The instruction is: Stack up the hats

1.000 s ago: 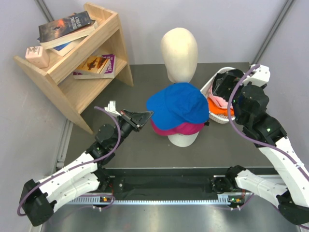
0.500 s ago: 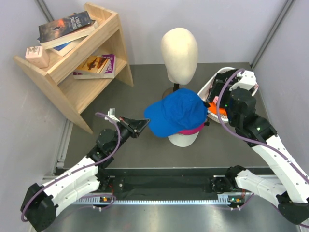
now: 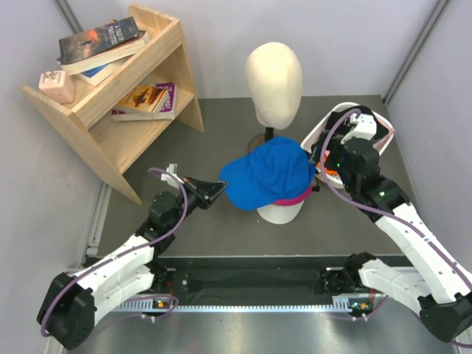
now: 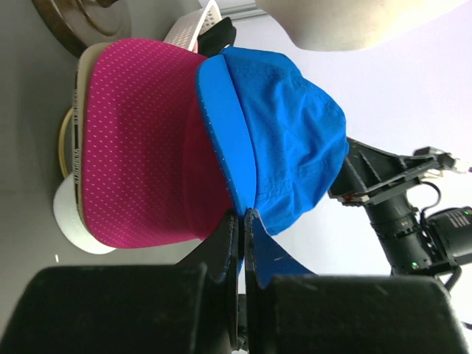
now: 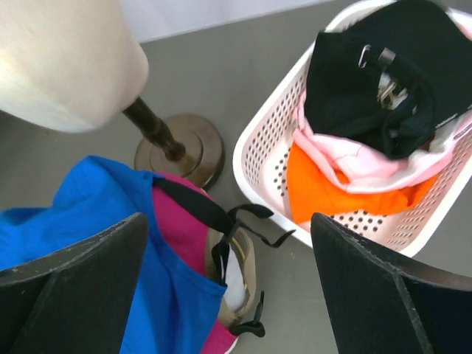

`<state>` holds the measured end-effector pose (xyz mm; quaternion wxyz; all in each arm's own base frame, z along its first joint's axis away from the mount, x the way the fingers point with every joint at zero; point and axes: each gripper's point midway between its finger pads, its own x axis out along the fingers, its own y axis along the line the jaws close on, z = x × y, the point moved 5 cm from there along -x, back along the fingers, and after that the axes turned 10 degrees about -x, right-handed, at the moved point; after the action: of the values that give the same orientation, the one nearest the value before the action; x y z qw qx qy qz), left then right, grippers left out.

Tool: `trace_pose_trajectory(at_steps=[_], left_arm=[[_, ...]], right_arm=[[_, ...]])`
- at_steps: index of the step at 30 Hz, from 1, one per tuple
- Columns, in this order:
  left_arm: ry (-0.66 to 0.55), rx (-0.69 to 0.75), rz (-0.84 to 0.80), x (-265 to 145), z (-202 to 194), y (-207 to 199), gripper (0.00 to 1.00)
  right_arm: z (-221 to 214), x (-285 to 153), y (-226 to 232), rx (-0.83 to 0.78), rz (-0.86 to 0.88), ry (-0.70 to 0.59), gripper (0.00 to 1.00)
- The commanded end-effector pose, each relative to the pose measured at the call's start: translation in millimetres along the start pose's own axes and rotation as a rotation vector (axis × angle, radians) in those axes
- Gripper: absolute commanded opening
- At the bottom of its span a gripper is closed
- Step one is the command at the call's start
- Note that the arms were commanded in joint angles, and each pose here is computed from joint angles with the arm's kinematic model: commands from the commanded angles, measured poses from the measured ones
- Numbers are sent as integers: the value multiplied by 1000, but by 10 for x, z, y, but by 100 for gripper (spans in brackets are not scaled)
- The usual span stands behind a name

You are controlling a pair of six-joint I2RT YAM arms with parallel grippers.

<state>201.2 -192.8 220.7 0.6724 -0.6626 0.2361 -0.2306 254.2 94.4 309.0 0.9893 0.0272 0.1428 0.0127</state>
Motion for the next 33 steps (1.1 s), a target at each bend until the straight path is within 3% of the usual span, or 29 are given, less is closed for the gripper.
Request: trace_pose_trajectory(at_steps=[1, 22, 25, 28, 29, 33], left_arm=[[-11, 66, 5, 29, 92, 90, 0], [-30, 149, 51, 58, 227, 129, 0], [-37, 162, 54, 67, 240, 115, 0], [-41, 177, 58, 70, 249, 125, 0], [-42, 185, 58, 72, 252, 129, 0], [-48, 206, 70, 77, 265, 188, 0]], right_arm=[[-114, 116, 37, 57, 91, 8, 88], [-657, 397, -61, 112, 237, 113, 69], [-726, 393, -96, 88, 218, 142, 59], [-752, 375, -121, 71, 209, 148, 38], [-763, 365, -131, 69, 203, 152, 25], [-808, 360, -162, 51, 188, 166, 6]])
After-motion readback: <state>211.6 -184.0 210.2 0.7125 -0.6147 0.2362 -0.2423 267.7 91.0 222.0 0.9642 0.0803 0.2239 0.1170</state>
